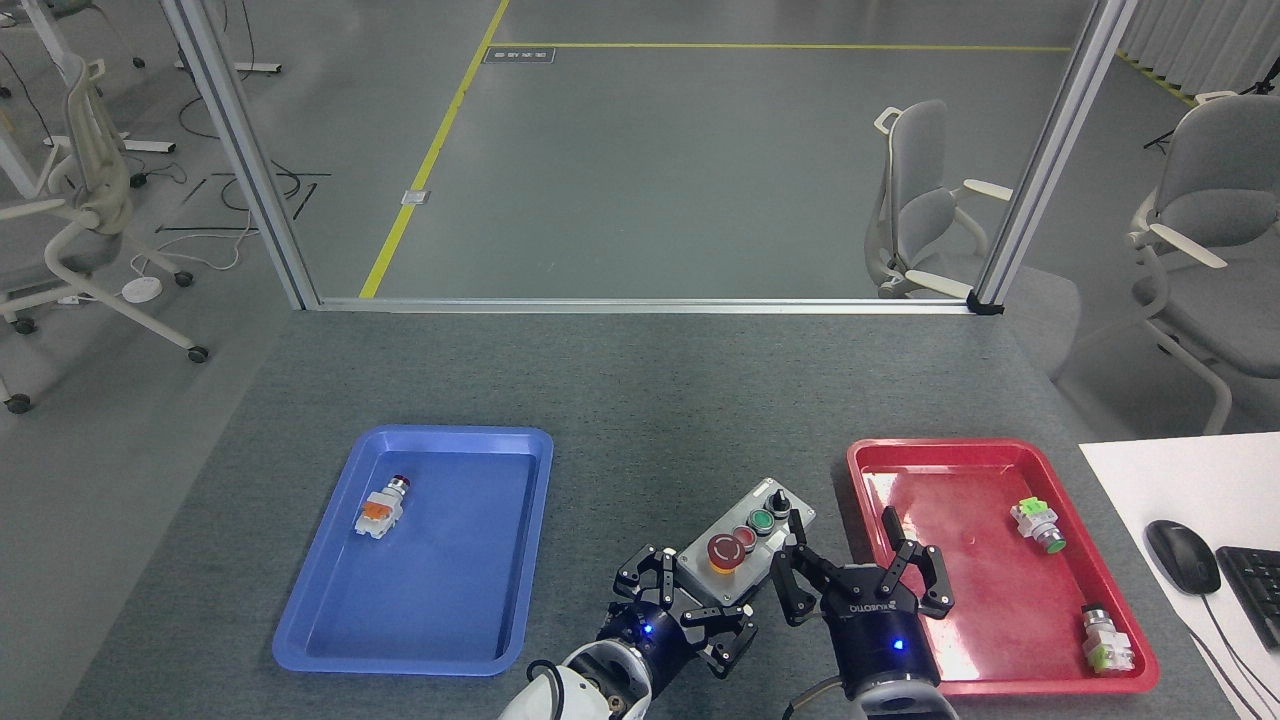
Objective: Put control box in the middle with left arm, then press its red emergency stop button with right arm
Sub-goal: 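Lift the control box out of the tray and carry it toward the table middle, then lower the control box onto the table and open the left gripper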
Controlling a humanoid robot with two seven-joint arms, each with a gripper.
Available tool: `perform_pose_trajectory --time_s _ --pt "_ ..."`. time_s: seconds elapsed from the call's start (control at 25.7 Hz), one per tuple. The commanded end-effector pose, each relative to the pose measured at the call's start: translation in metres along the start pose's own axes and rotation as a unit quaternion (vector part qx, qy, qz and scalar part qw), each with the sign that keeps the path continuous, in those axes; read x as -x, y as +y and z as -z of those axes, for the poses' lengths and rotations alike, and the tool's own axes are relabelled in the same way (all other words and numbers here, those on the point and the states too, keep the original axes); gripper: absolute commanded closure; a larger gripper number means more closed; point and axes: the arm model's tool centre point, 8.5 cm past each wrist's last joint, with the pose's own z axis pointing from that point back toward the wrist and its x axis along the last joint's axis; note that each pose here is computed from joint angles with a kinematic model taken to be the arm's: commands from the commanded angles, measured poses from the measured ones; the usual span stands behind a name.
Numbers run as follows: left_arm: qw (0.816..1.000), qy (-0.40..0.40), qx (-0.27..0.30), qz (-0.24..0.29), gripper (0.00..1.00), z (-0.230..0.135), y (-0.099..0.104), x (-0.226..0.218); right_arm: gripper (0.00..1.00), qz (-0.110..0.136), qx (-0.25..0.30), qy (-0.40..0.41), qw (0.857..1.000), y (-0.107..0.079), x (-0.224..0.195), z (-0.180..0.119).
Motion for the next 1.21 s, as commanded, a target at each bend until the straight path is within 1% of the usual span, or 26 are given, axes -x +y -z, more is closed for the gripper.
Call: perform_pose_trajectory --time_s 0.0,0.04,0.08,0.16,0.19,0.31,0.43,0.51,0.58,0.66,0.78,0.86,0.89,0.97,1.17 --pt "1.000 0.002 0.001 0.000 0.31 0.000 -0.002 0.001 0.02 0.000 -0.001 0.000 1.000 0.001 0.000 -0.001" --pt "1.000 0.003 0.001 0.001 0.24 0.000 -0.002 0.001 0.02 0.000 -0.001 0.000 1.000 0.001 -0.001 -0.001" --pt "1.000 0.003 0.002 0.000 0.22 -0.001 -0.002 0.001 0.02 0.000 -0.002 0.000 1.000 0.002 0.000 -0.001" --pt "1.000 0.004 0.002 0.000 0.21 -0.001 -0.002 0.001 0.02 0.000 -0.003 0.000 1.000 0.002 0.000 -0.001" --pt "1.000 0.005 0.004 0.000 0.18 -0.001 -0.003 0.001 0.02 0.000 -0.002 0.000 1.000 0.002 0.001 -0.002" --pt "1.000 0.005 0.004 -0.001 0.14 -0.001 -0.003 0.001 0.02 0.000 0.004 0.001 1.000 0.001 0.001 -0.002" --pt "1.000 0.005 0.004 -0.001 0.14 -0.001 -0.003 0.001 0.02 0.001 0.005 0.001 1.000 0.002 0.000 -0.002" --pt "1.000 0.005 0.005 -0.001 0.11 -0.001 -0.004 0.002 0.02 0.003 0.005 0.002 1.000 0.002 -0.001 -0.002" --pt "1.000 0.006 0.010 -0.001 0.10 -0.002 -0.007 0.003 0.02 0.008 0.005 0.002 1.000 0.002 -0.005 -0.001" --pt "1.000 0.006 0.008 -0.001 0.04 -0.002 -0.007 0.003 0.02 0.009 0.004 0.003 1.000 0.002 -0.005 -0.001" --pt "1.000 0.000 0.008 -0.006 0.02 -0.004 -0.009 0.001 0.02 0.009 0.001 0.004 1.000 0.004 -0.005 -0.001" --pt "1.000 -0.002 0.002 -0.007 0.01 -0.006 -0.007 0.000 0.02 0.010 0.000 0.004 1.000 0.004 -0.007 -0.001" --pt "1.000 -0.002 0.001 -0.008 0.01 -0.009 -0.009 0.000 0.02 0.010 0.001 0.004 1.000 0.004 -0.007 -0.001" --pt "1.000 0.001 0.001 -0.008 0.01 -0.022 -0.018 0.005 0.02 0.010 -0.001 0.003 1.000 0.005 -0.008 -0.002" --pt "1.000 0.008 -0.010 0.003 0.01 -0.053 -0.027 0.023 0.02 0.012 -0.003 -0.003 1.000 0.005 -0.015 -0.001"
